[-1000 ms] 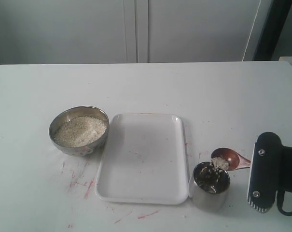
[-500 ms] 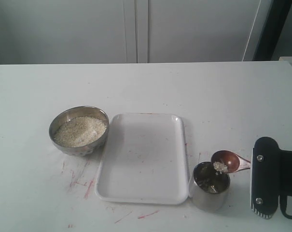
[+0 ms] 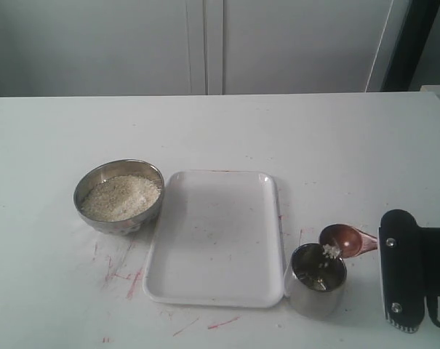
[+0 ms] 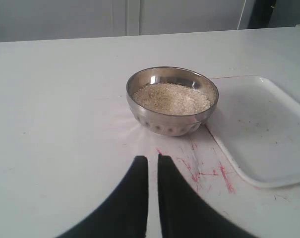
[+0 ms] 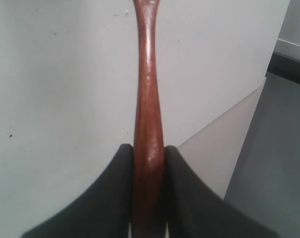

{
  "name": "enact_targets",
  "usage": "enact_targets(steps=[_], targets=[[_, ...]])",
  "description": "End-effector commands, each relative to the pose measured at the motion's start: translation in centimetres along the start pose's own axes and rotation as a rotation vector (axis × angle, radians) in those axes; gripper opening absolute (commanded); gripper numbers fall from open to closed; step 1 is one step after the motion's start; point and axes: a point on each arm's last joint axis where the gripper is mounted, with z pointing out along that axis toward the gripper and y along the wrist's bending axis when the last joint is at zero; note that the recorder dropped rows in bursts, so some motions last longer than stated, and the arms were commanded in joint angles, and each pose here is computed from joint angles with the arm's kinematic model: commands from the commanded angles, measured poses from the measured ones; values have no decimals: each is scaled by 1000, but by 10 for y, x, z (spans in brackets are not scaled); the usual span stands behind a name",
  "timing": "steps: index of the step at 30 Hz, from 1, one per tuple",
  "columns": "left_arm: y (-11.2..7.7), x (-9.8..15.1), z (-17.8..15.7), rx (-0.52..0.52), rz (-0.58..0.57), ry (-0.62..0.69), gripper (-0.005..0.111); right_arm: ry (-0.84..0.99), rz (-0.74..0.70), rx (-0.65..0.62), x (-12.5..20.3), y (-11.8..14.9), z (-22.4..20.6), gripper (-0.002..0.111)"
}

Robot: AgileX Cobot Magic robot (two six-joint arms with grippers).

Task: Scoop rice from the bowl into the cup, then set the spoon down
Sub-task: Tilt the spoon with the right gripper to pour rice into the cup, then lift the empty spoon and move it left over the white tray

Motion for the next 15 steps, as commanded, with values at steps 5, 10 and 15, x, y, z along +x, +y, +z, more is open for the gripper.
enact_targets(steps=[5,10,15], targets=[[-1,-2,0,3,-12,-9,14,13,-110,81,1,-7,0,0],[-1,-2,0,3,-12,-9,14,25,-150,123,1,-11,-1,0],[-1,-2,0,3,-12,-9,14,21,-163,138,1,-12,-1,0]])
